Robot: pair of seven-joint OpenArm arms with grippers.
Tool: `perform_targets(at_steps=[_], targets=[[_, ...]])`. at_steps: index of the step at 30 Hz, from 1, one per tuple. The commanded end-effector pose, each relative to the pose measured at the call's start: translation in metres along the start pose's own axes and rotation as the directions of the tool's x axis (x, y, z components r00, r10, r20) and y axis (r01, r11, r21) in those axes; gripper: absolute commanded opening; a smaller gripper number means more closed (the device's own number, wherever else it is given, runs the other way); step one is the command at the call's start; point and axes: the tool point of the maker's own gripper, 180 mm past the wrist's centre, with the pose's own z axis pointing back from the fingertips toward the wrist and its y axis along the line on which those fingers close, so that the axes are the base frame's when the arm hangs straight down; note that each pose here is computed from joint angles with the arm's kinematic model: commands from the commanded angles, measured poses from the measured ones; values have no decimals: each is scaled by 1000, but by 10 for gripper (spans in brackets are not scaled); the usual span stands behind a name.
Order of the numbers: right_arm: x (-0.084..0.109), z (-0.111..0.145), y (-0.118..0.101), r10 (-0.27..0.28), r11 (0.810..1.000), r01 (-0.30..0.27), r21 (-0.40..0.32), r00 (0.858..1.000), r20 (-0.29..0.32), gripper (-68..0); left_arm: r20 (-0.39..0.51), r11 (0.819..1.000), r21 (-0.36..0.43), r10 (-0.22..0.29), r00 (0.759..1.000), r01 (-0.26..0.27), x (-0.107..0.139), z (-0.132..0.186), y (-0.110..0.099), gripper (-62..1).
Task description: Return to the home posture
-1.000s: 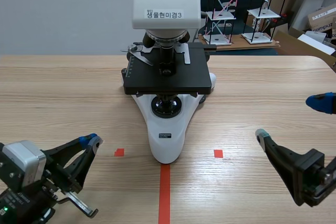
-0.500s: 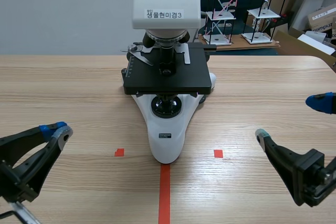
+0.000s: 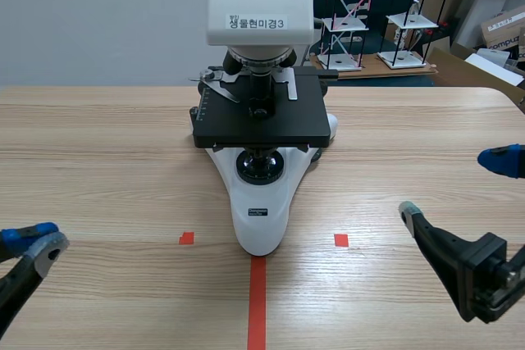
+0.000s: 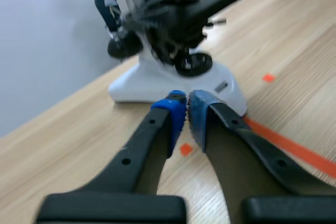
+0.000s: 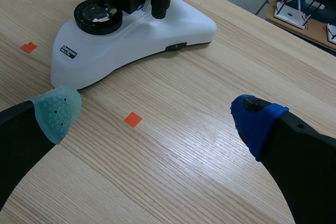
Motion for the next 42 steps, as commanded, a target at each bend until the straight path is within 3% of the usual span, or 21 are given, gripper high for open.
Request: perform_targets(at_steps=[1,5,7,15,23,42], targets=[[10,-2,-2,14,1000,-14,0,999,31,-45,43,1000,7,-1,999,1,10,-1,3,-448],[10,-2,-2,14,1000,-14,0,999,31,-45,51,1000,24,8,999,-10,11,-1,7,-151],[10,-2,-2,14,1000,-14,0,999,31,-45,51,997,69,43,998,-46,11,-1,16,-98],[10,-2,-2,15,1000,-15,0,999,30,-45,-21,999,41,20,1000,-19,6,-9,20,-97],[10,-2,-2,15,1000,-15,-3,999,30,-45,-43,997,76,-26,999,29,4,-11,30,-104],[10,-2,-2,16,1000,-15,-3,999,30,-45,-70,996,80,-27,997,33,-1,-11,31,-104]])
